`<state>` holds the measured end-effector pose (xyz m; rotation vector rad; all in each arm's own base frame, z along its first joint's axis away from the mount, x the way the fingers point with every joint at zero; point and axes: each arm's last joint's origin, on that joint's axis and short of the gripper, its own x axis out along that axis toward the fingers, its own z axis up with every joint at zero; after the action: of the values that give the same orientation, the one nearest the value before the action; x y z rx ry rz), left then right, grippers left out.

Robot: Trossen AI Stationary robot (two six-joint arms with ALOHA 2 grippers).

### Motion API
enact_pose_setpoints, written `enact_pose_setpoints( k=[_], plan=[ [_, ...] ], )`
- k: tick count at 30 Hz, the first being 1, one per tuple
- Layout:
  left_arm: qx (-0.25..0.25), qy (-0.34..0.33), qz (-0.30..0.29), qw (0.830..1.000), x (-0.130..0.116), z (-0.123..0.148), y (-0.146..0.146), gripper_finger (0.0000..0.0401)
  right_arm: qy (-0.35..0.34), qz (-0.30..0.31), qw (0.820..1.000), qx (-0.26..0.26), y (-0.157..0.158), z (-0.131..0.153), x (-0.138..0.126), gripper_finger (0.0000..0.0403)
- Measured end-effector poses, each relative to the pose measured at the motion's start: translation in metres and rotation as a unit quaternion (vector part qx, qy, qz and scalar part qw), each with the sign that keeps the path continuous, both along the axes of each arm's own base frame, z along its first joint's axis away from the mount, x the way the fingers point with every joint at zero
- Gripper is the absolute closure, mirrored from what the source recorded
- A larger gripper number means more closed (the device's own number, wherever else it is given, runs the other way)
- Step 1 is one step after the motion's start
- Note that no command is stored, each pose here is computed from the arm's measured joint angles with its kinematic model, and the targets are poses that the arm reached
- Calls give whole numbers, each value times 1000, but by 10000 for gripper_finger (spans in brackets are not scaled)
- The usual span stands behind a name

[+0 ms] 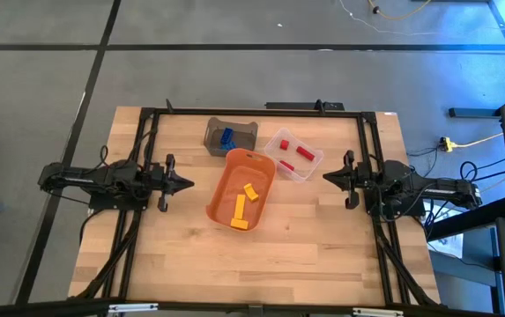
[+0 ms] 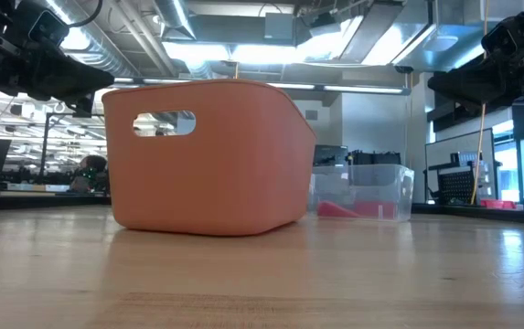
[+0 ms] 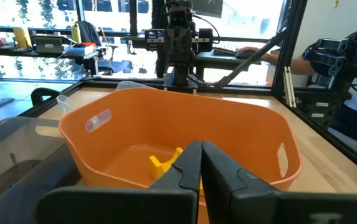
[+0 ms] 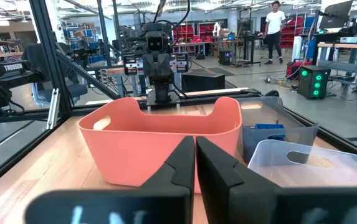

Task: Sort & place blocks by color
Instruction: Return to Home Position

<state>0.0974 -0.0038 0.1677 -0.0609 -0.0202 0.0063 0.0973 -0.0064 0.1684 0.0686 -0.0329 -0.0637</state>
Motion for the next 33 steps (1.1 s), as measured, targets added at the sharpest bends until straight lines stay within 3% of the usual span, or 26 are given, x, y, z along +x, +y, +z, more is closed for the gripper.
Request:
enact_pose_setpoints(
  k=[20, 33],
  plan=[
    [0, 0, 0, 1000, 0, 0, 0, 374, 0, 0, 1000, 0, 0, 0, 0, 384],
    [0, 0, 0, 1000, 0, 0, 0, 389, 0, 0, 1000, 0, 0, 0, 0, 384]
  ],
)
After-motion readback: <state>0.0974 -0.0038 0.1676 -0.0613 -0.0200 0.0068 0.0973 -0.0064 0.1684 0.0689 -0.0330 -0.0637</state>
